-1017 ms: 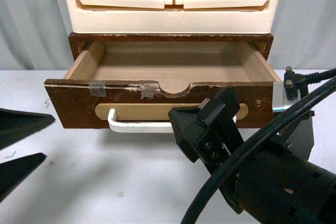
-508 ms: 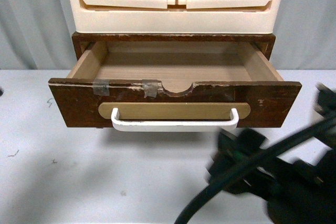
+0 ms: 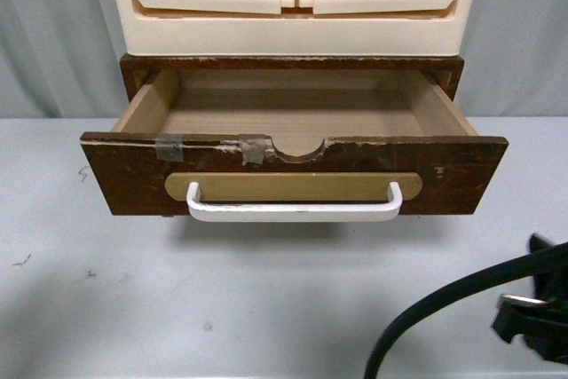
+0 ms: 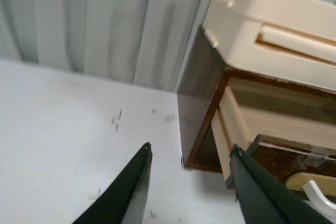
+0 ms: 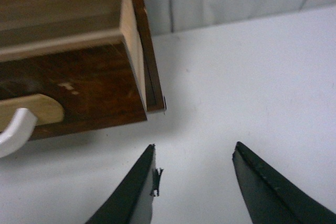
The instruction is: Open drawer
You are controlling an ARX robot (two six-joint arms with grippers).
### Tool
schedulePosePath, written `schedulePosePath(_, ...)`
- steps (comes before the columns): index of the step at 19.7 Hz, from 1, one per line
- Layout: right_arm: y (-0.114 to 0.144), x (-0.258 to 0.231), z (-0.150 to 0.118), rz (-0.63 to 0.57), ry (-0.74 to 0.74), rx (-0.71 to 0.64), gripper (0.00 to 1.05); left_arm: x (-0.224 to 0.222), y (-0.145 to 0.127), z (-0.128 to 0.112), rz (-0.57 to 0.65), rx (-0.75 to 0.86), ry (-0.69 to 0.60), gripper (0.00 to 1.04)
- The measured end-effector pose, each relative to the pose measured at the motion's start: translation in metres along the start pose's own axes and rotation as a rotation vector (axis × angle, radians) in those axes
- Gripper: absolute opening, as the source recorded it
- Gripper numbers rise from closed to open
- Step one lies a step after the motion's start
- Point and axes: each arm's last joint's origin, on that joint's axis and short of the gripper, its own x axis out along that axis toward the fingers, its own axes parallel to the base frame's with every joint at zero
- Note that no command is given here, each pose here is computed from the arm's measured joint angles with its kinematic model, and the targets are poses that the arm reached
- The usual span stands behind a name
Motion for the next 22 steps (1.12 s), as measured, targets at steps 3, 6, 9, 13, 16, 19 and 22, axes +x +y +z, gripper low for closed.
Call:
schedulePosePath(3,-0.016,-0.017,0.015,0.047,-0.064,-0.123,0.25,-0.008,-0.002,0.004,-0.005,0.158,0.027,0.23)
schedulePosePath(6,-0.036,-0.035,0.036,0.049,-0.188,-0.121,0.02,-0.021,-0.004,0.013,-0.005,0.202,-0.008,0.02)
schedulePosePath(9,-0.053,-0.053,0.052,0.051,-0.221,-0.123,0.02,-0.032,-0.005,0.016,-0.005,0.210,-0.012,0.02)
schedulePosePath(13,-0.063,-0.071,0.059,0.052,-0.210,-0.125,0.02,-0.040,-0.005,0.018,-0.006,0.210,-0.017,0.02)
schedulePosePath(16,-0.075,-0.080,0.062,0.042,-0.218,-0.123,0.02,-0.046,-0.005,0.018,-0.006,0.210,-0.019,0.02)
schedulePosePath(19,-0.074,-0.087,0.062,0.054,-0.229,-0.124,0.02,-0.050,-0.005,0.018,-0.007,0.210,-0.023,0.02)
schedulePosePath(22,-0.075,-0.093,0.061,0.054,-0.228,-0.124,0.02,-0.053,-0.005,0.018,-0.006,0.210,-0.020,0.02)
